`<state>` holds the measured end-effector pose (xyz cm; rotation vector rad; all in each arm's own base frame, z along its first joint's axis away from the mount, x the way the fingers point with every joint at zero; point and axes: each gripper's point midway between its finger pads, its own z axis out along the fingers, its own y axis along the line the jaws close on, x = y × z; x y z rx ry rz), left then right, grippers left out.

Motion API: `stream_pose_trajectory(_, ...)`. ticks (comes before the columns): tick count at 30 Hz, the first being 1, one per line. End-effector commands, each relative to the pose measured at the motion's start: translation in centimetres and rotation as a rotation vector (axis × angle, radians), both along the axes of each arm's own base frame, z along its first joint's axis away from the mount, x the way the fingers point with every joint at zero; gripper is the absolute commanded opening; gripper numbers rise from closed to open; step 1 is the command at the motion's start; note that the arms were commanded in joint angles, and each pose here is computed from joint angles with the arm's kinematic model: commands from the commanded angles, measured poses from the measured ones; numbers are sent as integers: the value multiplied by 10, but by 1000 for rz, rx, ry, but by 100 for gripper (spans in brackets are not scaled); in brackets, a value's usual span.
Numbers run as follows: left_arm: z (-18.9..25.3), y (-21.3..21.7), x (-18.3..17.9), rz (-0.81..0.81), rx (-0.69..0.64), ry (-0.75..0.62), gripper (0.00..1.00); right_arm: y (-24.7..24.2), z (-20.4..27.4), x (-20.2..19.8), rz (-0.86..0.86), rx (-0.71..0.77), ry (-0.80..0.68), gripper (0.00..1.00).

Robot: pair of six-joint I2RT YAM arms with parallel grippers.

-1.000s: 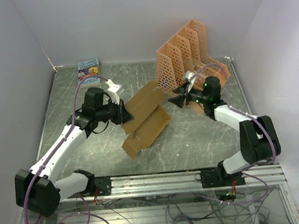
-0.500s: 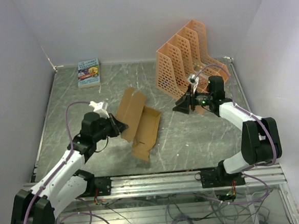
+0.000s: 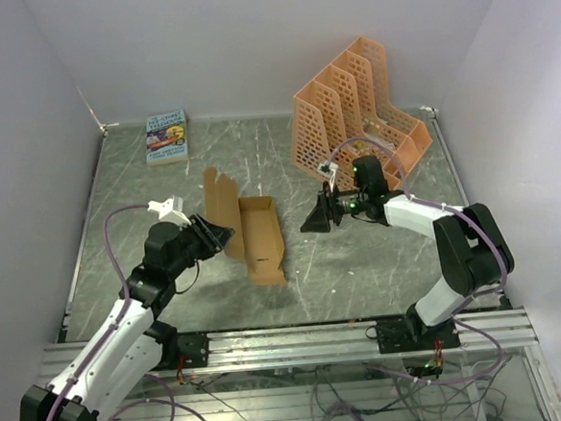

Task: Fold the paper box

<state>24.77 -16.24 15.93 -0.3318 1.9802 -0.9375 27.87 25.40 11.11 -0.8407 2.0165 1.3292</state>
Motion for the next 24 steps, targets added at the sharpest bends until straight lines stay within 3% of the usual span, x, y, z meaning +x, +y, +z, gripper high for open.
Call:
stream_pose_trajectory(1,-8,4,0,-8,63,16,47,0,-9,11,-8,-42,8,60)
stream_pose_trajectory(4,-16,9,1,-17,146,42,49,0,-9,7,70,-51,-27,60)
stream_pose_trajectory(6,-18,13,2,-34,218,57,50,1,0,5,165,-54,-150,62)
stream_pose_trajectory(9,-16,15,6,-68,300,56,51,-2,27,3,342,-43,-483,68)
stream_pose_trajectory(12,-16,16,14,-108,387,55,52,-5,42,-9,533,-17,-892,97)
stream_pose_trajectory(14,-18,16,21,-141,445,59,54,0,45,-9,596,-3,-1038,100)
stream_pose_trajectory(16,-21,18,29,-171,521,72,58,11,50,2,637,4,-1055,100)
stream_pose_trajectory(19,-13,25,45,-177,613,62,59,26,49,34,605,6,-925,98)
stream_pose_trajectory(24,-5,15,60,-220,603,50,58,66,25,94,542,-160,-747,94)
